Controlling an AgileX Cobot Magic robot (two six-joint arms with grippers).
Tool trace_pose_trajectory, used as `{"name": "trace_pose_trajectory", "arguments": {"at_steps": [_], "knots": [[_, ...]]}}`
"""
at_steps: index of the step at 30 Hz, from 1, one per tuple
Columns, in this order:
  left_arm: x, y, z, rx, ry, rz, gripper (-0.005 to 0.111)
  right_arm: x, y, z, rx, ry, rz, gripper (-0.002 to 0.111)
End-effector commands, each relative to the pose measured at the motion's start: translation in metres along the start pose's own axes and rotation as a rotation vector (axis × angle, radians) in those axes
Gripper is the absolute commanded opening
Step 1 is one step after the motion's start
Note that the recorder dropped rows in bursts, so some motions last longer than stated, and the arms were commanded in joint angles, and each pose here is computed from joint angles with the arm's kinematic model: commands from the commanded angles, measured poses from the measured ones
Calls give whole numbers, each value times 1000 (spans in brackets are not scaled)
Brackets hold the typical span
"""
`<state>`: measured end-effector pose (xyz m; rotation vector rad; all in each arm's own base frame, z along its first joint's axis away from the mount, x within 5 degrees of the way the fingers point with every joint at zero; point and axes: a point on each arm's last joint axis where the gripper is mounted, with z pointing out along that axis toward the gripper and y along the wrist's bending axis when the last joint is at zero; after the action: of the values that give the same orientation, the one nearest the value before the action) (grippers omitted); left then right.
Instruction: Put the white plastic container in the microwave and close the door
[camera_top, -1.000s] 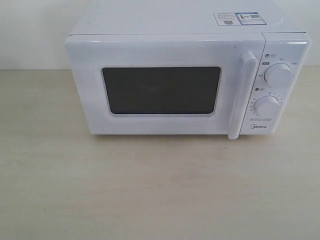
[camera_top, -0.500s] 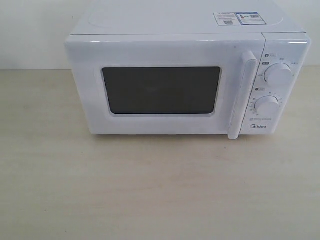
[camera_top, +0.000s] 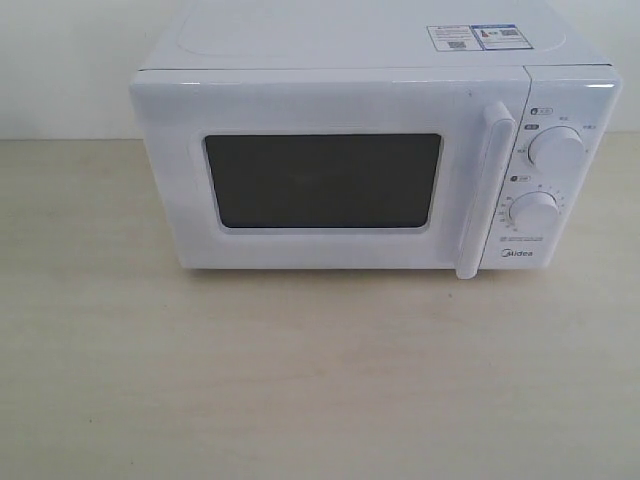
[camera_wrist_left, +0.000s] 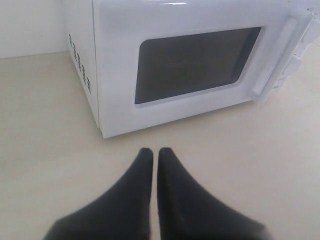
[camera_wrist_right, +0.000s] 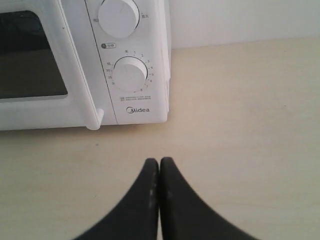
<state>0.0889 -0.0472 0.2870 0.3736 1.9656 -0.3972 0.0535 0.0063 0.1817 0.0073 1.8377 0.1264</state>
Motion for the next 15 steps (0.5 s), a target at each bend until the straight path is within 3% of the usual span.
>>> {"name": "trace_pose_trajectory", "arguments": {"at_steps": [1,15], "knots": [[0,0,0,-3,-12,-4,4,0,-1,0,10,-4,-17,0],[0,0,0,-3,-12,-4,4,1,2,-1,-36,4,-3,0]]}}
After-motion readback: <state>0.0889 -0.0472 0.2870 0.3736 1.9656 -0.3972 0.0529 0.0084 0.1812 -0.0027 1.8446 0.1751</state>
